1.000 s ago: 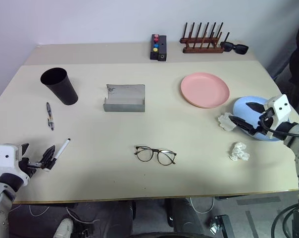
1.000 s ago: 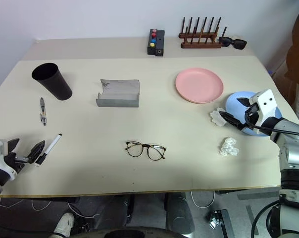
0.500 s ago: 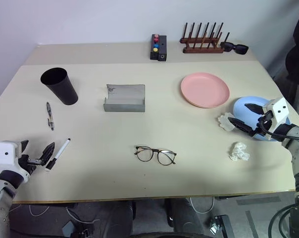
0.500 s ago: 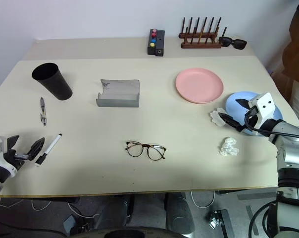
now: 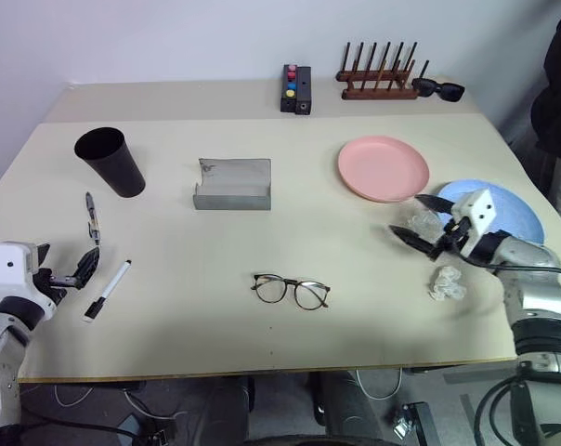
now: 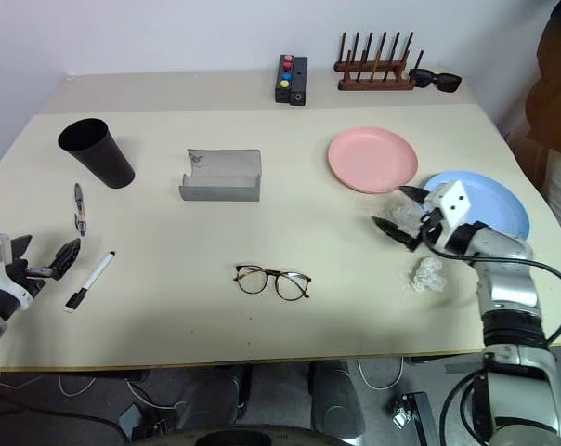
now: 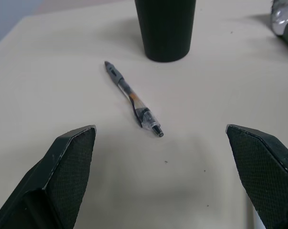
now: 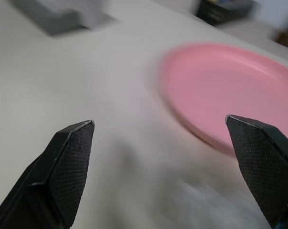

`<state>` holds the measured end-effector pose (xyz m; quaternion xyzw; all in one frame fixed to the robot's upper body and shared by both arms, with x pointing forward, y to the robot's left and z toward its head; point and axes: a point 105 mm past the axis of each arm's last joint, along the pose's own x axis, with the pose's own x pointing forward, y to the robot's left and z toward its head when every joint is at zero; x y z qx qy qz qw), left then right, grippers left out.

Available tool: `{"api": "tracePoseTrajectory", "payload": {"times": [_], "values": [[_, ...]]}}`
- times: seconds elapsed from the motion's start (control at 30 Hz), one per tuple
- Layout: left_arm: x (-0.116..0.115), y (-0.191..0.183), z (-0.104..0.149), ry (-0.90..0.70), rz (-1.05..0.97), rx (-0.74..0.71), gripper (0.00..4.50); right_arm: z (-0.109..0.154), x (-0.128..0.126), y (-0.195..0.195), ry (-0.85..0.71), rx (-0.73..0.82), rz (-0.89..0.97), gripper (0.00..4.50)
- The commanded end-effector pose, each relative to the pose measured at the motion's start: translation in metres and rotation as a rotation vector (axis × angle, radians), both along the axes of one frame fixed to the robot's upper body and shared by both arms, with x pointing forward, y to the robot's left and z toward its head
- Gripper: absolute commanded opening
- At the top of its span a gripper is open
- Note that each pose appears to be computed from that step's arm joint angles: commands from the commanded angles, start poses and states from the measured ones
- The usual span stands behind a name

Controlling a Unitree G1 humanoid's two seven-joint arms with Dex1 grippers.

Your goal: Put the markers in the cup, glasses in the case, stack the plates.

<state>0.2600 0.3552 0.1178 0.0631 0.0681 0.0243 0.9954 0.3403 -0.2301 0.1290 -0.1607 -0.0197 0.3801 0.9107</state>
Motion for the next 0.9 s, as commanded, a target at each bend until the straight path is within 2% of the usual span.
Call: {"api": "tracePoseTrajectory", "payload": {"times": [0.03, 0.2, 0.27, 0.4, 0.47, 0.73, 0.9], "values": [[0.013, -0.003, 0.016, -0.023, 0.037, 0.030, 4.47, 0.020, -0.004, 0.049, -0.065, 0.014, 0.126, 4.50], [0.037, -0.010, 0.026, -0.020, 0.124, -0.034, 4.47, 0.036, -0.014, 0.126, -0.058, 0.047, 0.255, 4.50], [0.049, -0.003, 0.027, 0.010, 0.216, -0.092, 4.47, 0.038, -0.024, 0.155, -0.035, 0.067, 0.312, 4.50], [0.067, 0.001, 0.030, 0.058, 0.290, -0.155, 4.47, 0.038, -0.033, 0.186, -0.010, 0.088, 0.343, 4.50], [0.075, 0.001, 0.030, 0.086, 0.308, -0.134, 4.47, 0.038, -0.034, 0.193, -0.007, 0.112, 0.331, 4.50], [0.117, -0.008, 0.041, 0.106, 0.342, -0.235, 4.47, 0.036, -0.042, 0.203, 0.030, 0.180, 0.325, 4.50], [0.135, -0.009, 0.035, 0.209, 0.433, -0.326, 4.47, 0.037, -0.041, 0.198, 0.026, 0.192, 0.304, 4.50]]}}
